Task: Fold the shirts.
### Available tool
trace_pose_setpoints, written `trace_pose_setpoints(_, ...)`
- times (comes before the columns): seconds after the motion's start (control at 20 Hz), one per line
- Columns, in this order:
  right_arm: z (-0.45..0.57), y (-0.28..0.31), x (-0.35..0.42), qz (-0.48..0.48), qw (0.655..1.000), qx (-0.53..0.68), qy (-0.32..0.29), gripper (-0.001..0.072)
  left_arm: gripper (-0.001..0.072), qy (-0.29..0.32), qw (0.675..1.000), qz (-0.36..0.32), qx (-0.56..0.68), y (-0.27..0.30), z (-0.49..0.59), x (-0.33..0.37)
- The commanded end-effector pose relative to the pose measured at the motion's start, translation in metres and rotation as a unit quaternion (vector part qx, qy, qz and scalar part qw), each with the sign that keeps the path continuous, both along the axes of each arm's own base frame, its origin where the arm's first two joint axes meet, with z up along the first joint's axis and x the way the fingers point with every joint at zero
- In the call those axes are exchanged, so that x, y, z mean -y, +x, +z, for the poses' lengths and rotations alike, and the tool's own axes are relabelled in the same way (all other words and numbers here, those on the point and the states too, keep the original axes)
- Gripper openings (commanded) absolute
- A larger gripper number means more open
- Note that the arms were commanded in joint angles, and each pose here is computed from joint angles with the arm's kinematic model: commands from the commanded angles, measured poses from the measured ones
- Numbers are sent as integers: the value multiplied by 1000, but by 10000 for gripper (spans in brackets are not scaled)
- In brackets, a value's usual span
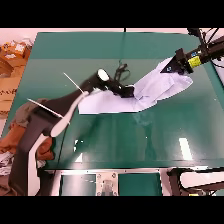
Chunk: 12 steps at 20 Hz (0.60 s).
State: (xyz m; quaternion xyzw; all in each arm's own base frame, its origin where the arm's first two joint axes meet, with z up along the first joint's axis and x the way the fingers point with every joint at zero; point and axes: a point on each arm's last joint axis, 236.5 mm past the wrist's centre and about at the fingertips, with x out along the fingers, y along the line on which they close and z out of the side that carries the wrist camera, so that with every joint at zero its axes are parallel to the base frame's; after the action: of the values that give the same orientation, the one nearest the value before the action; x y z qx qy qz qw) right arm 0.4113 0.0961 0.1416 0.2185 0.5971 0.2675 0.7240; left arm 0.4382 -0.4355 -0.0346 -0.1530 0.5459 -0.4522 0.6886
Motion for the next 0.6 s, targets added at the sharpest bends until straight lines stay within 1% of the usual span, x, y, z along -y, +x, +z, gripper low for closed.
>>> trace_pose_setpoints(0.0,3,6,-21,-8,1000,4,6,17,23,84,996,-8,-9,23,39,-103)
trace_pose_setpoints(0.15,9,14,-73,2,999,28,35,17,24,107,992,67,10,53,88,-195)
trace_pose_setpoints(0.3,-6,20,-146,21,997,56,54,17,24,106,986,124,21,64,125,-262)
trace_pose_setpoints(0.45,-42,10,-240,46,994,51,87,17,24,106,981,160,23,69,138,-302)
trace_pose_setpoints(0.55,-79,7,-308,44,992,64,101,18,24,109,979,169,17,69,136,-317)
